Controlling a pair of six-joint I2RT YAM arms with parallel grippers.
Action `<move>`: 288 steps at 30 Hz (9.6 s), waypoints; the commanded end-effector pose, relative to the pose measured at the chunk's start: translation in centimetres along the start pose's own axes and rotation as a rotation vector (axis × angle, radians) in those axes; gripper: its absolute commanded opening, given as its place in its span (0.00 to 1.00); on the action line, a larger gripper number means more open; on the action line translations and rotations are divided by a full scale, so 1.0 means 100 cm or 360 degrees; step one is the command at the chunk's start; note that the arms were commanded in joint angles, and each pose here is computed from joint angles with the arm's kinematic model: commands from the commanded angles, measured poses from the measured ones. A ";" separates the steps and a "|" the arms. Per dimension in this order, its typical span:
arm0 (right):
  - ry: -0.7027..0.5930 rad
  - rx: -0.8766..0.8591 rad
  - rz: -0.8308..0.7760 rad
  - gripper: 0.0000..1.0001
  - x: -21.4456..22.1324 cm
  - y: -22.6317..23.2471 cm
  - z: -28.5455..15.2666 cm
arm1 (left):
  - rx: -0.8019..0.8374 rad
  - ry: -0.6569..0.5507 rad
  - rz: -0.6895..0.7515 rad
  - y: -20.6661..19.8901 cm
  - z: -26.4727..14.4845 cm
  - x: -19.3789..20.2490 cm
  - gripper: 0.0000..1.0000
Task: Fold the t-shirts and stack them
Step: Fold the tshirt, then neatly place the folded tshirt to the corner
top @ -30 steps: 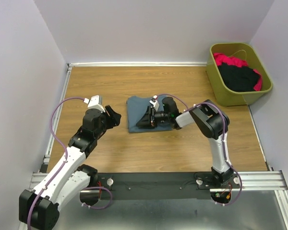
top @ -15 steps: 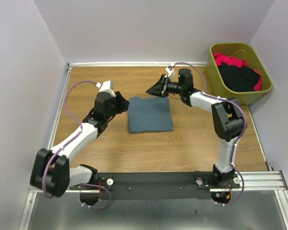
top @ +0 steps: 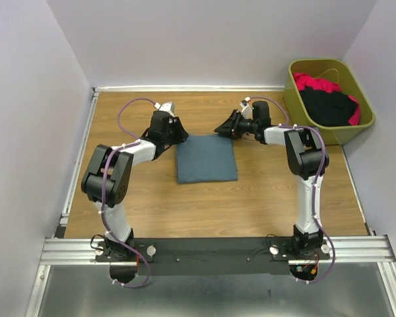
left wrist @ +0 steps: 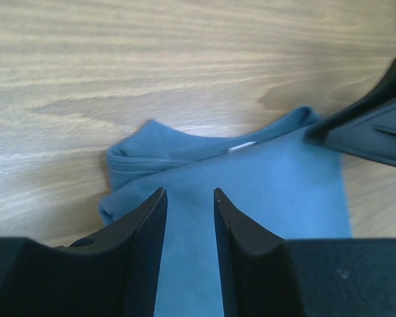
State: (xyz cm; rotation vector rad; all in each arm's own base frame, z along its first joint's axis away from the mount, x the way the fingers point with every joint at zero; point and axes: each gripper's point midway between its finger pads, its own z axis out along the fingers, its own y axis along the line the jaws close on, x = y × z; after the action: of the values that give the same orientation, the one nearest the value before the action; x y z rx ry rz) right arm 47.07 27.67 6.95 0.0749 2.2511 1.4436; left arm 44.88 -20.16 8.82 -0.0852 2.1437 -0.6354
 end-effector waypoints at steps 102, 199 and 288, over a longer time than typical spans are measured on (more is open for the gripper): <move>-0.0060 0.0965 -0.0568 0.66 0.089 0.022 -0.166 | -0.0747 -0.0142 -0.0475 0.134 -0.017 -0.048 0.00; -0.0282 0.1223 -0.0839 0.94 0.015 0.067 -0.201 | -0.0811 -0.0927 -0.1599 0.276 -0.012 -0.109 0.00; -0.0486 0.1282 -0.0655 1.00 0.012 0.097 -0.236 | -0.0614 -0.0023 -0.0317 0.235 0.095 -0.134 0.95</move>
State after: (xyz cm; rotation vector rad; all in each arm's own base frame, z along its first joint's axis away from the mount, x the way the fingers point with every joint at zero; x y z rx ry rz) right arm 34.78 12.87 22.00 0.0390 2.2853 0.2671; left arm 65.25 -1.62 5.07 -0.4314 2.1899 -0.3348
